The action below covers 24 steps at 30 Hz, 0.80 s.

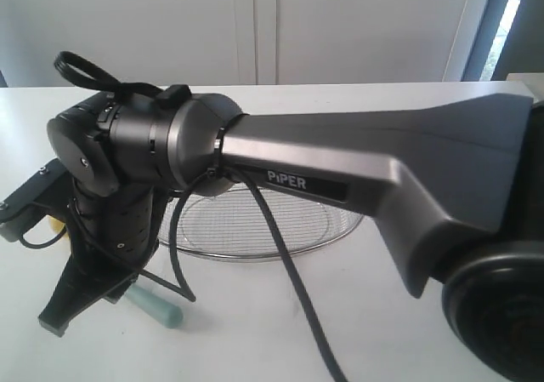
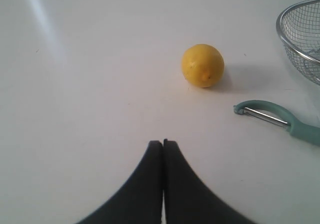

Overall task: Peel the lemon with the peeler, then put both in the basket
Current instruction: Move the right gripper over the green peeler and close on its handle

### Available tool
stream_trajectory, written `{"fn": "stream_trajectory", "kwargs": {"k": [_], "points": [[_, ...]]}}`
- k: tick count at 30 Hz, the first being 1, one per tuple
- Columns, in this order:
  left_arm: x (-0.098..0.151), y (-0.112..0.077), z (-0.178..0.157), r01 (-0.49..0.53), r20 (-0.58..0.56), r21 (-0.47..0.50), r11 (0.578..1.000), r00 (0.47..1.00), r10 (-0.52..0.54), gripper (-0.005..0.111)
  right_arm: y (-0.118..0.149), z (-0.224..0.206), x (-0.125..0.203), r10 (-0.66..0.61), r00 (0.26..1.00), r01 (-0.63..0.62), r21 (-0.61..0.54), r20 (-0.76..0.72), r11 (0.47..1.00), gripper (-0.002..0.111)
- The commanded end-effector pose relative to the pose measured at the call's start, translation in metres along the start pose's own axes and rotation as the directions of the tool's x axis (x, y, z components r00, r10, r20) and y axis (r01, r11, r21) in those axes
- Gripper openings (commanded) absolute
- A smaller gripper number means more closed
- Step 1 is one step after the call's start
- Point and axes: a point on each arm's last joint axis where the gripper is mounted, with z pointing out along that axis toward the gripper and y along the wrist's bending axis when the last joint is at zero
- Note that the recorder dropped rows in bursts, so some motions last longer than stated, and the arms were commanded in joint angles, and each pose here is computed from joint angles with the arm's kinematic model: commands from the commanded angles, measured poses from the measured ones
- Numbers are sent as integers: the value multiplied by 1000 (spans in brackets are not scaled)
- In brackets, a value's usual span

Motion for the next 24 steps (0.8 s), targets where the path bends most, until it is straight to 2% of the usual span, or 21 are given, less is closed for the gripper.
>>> {"fn": "stream_trajectory", "kwargs": {"k": [1, 2, 4, 14, 24], "points": [[1, 0, 0, 2, 3, 1, 1000, 1000, -2, 0, 0, 3, -4, -15, 999, 15, 5, 29, 1000, 40], [1, 0, 0, 2, 3, 1, 1000, 1000, -2, 0, 0, 8, -5, -16, 999, 16, 7, 40, 1000, 47], [1, 0, 0, 2, 3, 1, 1000, 1000, -2, 0, 0, 10, -5, -19, 999, 18, 12, 45, 1000, 54], [1, 0, 0, 2, 3, 1, 1000, 1000, -2, 0, -4, 10, -4, -44, 998, 42, 49, 37, 998, 54], [1, 0, 0, 2, 3, 1, 1000, 1000, -2, 0, -5, 35, 1, -54, 998, 55, 53, -23, 997, 54]]}}
